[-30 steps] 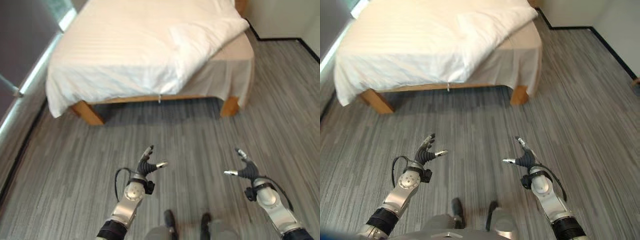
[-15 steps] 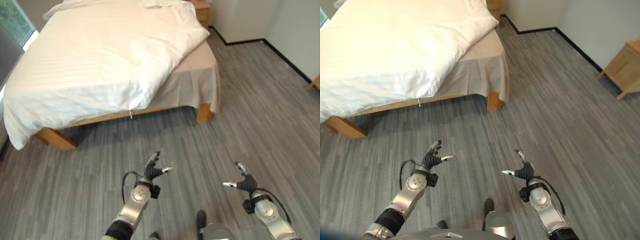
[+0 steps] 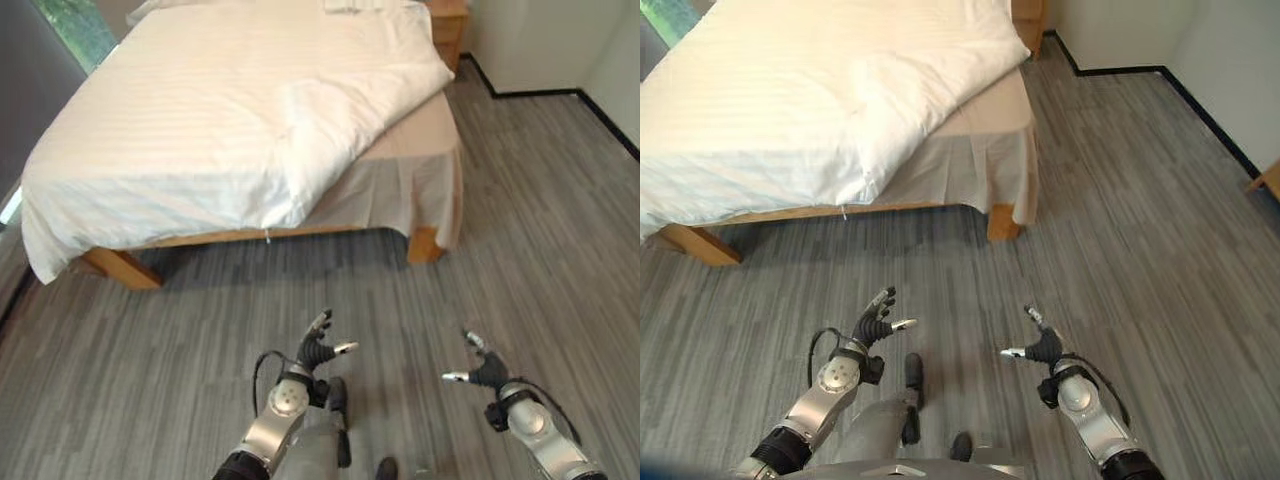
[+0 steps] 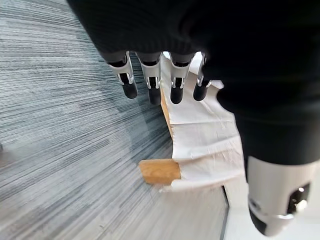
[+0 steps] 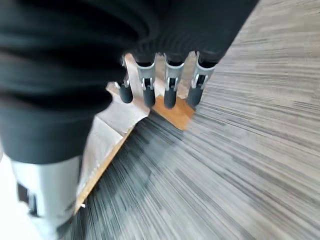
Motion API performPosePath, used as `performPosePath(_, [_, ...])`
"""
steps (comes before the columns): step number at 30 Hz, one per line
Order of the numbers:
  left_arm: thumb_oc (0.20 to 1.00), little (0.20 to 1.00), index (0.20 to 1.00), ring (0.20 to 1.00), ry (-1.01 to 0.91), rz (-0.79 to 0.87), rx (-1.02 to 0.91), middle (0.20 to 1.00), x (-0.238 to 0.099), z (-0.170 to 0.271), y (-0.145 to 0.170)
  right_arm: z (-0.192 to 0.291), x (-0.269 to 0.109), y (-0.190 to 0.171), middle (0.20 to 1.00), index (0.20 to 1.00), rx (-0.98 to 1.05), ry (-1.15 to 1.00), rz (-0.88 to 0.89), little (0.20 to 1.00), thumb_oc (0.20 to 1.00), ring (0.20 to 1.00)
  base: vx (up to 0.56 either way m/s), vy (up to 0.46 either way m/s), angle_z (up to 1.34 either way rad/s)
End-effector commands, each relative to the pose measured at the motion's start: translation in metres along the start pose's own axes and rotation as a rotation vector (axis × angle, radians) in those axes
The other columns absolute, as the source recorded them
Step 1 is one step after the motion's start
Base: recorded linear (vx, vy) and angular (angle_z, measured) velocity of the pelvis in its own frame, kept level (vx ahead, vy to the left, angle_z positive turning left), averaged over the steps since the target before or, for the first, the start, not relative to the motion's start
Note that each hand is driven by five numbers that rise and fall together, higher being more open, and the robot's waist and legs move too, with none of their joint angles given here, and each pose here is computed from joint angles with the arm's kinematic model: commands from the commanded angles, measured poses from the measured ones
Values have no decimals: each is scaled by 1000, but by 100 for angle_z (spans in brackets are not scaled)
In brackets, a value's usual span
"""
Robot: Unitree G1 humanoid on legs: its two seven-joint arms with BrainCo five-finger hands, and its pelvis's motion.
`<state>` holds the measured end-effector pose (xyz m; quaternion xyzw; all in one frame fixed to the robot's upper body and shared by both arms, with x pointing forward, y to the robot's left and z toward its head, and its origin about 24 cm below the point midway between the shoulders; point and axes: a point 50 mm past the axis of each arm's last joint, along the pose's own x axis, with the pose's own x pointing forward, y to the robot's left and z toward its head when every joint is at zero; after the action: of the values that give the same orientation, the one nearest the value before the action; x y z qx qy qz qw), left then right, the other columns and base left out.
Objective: Making the bed.
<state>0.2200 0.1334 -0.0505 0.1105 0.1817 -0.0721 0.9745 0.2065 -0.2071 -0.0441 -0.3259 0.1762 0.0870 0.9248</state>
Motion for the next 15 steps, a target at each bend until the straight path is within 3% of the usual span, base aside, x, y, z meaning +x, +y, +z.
performPosePath(1, [1000,1000,1000,1000,-182,-4,-7,1000,17,46,2,43,11,-16,1000,1000,-36,-192,-60,1000,1000,1000,398,64,-79])
performPosePath(8, [1000,1000,1000,1000,-188,37,15,1000,22,48,15,43,9,-4,1000,1000,32,-185,-45,1000,1000,1000,606,-208,53])
performPosePath(15, [1000,1000,1000,1000,-215,111,-1,1000,19,50,29,24,3,-8,1000,1000,-43,-124,-31,1000,1000,1000,390,-265,79])
